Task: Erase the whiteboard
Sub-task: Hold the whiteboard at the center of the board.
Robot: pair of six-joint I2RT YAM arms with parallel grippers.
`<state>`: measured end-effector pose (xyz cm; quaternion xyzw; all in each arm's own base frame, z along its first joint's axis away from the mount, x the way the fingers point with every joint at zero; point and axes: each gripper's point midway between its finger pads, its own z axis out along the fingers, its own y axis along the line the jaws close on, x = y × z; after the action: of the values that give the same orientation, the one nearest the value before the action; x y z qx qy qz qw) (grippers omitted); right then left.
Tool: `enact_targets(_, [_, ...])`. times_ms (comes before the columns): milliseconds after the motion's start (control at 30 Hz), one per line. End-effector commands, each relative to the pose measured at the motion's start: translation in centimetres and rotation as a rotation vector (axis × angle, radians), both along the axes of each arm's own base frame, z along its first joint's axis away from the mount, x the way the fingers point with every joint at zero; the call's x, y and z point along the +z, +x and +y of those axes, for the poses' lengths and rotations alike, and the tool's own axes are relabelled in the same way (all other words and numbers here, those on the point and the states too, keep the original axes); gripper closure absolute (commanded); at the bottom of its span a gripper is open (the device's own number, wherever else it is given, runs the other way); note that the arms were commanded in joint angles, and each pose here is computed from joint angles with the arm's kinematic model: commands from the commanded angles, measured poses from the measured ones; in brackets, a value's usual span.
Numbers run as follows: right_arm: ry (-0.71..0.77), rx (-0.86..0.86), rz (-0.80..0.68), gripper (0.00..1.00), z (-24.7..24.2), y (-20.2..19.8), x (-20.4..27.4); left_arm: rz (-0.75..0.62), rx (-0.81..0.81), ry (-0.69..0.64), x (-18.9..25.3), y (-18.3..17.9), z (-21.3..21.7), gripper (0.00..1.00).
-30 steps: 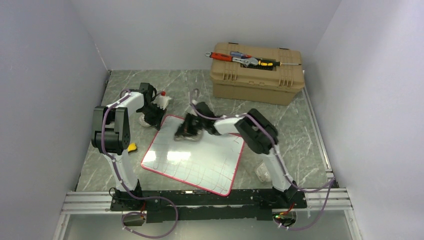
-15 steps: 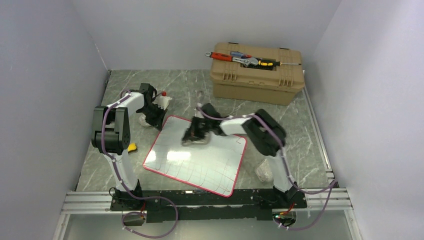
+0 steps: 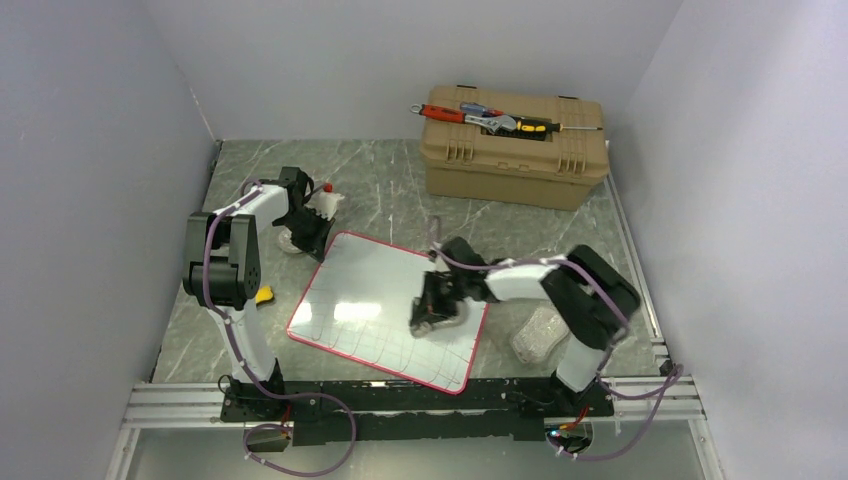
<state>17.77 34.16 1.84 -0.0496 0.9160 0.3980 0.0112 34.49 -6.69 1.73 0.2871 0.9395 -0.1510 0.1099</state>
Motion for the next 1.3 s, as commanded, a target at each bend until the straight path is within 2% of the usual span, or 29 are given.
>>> enact_targets(0, [-0.336,-0.024,0.121,1.00,-10.8,-6.2,-5.0,0.140,-0.031,0.042,-3.4,-3.2,0.3,0.98])
enact_targets(67, [-0.336,-0.023,0.126,1.00,-11.0,-6.7,-5.3,0.137,-0.029,0.038,-3.2,-3.2,0.2,0.98])
enact_targets(133, [-0.279,-0.005,0.129,1.00,-9.0,-6.3,-5.7,0.137,-0.027,0.034,-3.1,-3.3,0.1,0.98])
enact_targets(267, [-0.168,0.121,0.057,1.00,0.1,-3.5,-5.6,0.151,-0.029,0.035,-3.4,-3.8,0.1,0.98])
enact_targets(367, [-0.144,0.208,-0.024,1.00,7.1,-1.1,-5.3,0.160,-0.025,0.034,-3.5,-4.0,0.0,0.98])
enact_targets(467, [-0.158,0.234,-0.094,1.00,10.7,0.6,-4.4,0.158,-0.024,0.037,-3.3,-4.0,-0.1,0.98])
enact_targets(567, [-0.163,0.193,-0.091,1.00,8.7,0.8,-3.4,0.145,-0.029,0.041,-2.9,-3.8,0.0,0.98])
enact_targets(700, [-0.149,0.055,-0.092,1.00,0.7,1.7,0.0,0.109,-0.018,0.040,-1.1,-2.6,0.2,0.97])
enact_targets(767, [-0.161,-0.012,-0.115,1.00,-2.9,2.0,2.2,0.062,-0.009,0.021,1.0,-1.3,0.1,0.91])
enact_targets(933, [-0.333,-0.147,-0.072,1.00,-10.4,-0.1,1.2,0.020,-0.008,-0.026,4.8,-0.8,0.4,0.76])
enact_targets(1000, [-0.360,-0.202,-0.050,1.00,-12.6,-0.5,0.4,0.047,-0.025,-0.036,4.7,-2.0,0.4,0.62])
enact_targets(1067, [-0.369,-0.239,-0.023,1.00,-14.2,-0.8,-0.3,0.081,-0.040,-0.039,3.7,-3.4,0.4,0.54])
enact_targets(1167, [-0.394,-0.275,-0.015,1.00,-15.7,-0.5,-1.5,0.131,-0.033,-0.042,1.7,-5.2,0.3,0.53])
enact_targets(1267, [-0.347,-0.299,-0.030,1.00,-15.4,1.3,-1.6,0.151,-0.018,-0.027,-0.2,-5.5,0.4,0.55])
